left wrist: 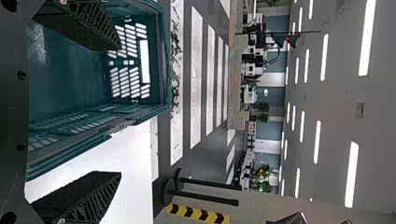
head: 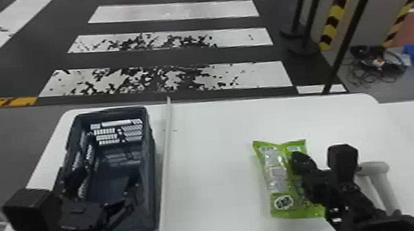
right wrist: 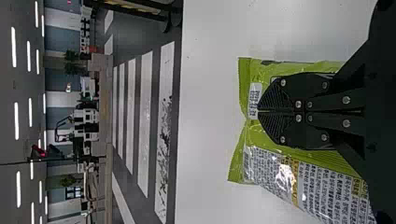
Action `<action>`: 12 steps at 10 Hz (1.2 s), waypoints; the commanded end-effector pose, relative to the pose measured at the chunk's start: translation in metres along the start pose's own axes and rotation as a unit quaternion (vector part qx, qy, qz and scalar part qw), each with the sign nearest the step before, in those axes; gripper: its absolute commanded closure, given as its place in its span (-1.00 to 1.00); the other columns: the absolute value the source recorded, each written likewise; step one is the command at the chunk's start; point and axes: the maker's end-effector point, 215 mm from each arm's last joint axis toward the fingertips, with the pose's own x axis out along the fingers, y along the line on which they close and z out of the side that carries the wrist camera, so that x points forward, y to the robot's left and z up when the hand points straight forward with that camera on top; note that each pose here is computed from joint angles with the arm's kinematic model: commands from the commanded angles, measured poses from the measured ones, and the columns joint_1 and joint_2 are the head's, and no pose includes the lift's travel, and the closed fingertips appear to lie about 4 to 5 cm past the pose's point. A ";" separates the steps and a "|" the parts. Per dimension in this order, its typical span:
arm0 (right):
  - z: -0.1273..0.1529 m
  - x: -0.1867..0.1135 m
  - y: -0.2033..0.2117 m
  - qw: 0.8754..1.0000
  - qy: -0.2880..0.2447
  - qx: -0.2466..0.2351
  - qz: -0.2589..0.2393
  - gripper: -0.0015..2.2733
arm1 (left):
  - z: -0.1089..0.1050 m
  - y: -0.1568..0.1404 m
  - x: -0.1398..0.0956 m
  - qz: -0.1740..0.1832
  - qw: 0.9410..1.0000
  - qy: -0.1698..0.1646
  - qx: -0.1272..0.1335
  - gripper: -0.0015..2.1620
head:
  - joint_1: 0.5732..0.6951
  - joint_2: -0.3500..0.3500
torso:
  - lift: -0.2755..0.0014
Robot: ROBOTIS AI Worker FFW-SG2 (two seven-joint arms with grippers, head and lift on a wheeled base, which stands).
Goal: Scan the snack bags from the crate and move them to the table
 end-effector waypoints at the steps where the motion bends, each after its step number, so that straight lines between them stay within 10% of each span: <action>1: -0.004 -0.004 -0.001 1.000 -0.002 0.000 -0.001 0.97 | -0.002 -0.002 0.003 -0.002 1.000 0.001 -0.001 -0.97 | 1.00 -0.13 | 0.30; 12: 0.014 -0.051 -0.005 0.999 -0.036 0.018 0.002 0.97 | -0.009 -0.006 0.013 -0.009 1.000 0.005 -0.004 -0.97 | 1.00 -0.22 | 0.30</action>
